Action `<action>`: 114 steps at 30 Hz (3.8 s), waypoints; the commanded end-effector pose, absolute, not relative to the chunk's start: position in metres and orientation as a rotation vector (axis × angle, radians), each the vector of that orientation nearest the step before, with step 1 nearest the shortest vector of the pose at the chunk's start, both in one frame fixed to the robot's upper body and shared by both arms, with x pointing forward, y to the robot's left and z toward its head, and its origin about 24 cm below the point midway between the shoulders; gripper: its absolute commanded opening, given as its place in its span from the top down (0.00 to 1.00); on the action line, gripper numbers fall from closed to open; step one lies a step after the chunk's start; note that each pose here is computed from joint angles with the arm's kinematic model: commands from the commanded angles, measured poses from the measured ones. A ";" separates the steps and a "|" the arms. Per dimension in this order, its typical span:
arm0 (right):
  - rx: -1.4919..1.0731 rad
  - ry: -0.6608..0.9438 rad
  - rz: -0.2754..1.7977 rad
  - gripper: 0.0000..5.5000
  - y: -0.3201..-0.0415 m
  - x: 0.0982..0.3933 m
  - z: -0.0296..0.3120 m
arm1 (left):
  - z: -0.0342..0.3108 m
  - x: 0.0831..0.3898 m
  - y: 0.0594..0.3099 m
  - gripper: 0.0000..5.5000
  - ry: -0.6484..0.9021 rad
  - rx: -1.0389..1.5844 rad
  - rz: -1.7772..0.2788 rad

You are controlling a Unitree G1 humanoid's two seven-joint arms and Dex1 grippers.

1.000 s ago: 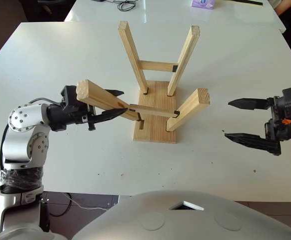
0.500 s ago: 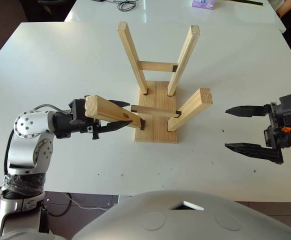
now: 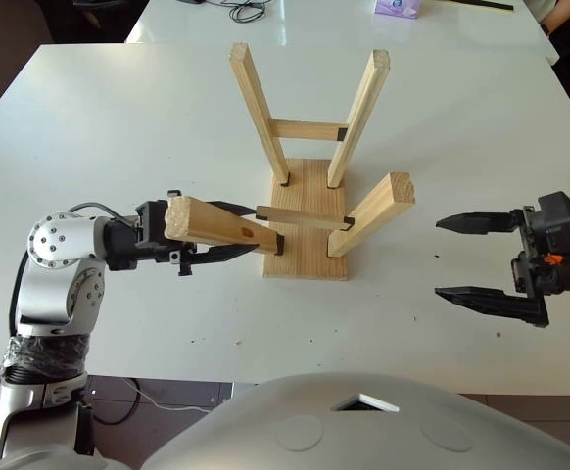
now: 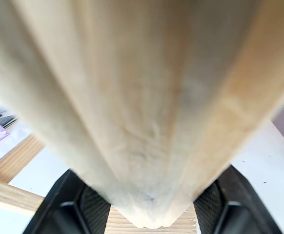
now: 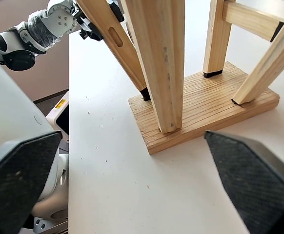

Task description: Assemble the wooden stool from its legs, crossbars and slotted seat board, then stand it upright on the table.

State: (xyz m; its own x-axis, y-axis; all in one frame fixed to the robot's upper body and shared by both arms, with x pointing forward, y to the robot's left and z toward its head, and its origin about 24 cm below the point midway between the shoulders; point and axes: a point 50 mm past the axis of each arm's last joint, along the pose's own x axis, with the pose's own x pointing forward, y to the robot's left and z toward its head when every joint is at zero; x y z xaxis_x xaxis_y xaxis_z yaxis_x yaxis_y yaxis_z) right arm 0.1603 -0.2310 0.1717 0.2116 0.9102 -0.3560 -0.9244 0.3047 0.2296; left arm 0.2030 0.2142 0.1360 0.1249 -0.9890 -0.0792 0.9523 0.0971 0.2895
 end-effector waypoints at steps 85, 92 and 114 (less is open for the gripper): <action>-0.089 0.200 0.872 1.00 -0.086 0.215 0.097 | 0.119 0.249 0.161 0.63 0.313 0.239 -1.360; 0.181 -0.173 0.961 1.00 -0.091 0.207 0.192 | 0.115 0.245 0.161 0.63 0.334 0.245 -1.363; 0.229 -0.381 1.017 1.00 -0.143 0.208 0.289 | 0.088 0.239 0.158 0.52 0.394 0.295 -1.304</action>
State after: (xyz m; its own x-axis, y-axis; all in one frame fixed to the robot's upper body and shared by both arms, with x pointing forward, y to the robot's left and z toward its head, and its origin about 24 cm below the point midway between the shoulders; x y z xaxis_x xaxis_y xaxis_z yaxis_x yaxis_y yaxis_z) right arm 0.2060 -0.1437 0.2907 0.4696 0.7738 0.4251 -0.8578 0.5139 0.0122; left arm 0.2428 0.1590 0.1059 0.2310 -0.8927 -0.3870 0.9722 0.2275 0.0555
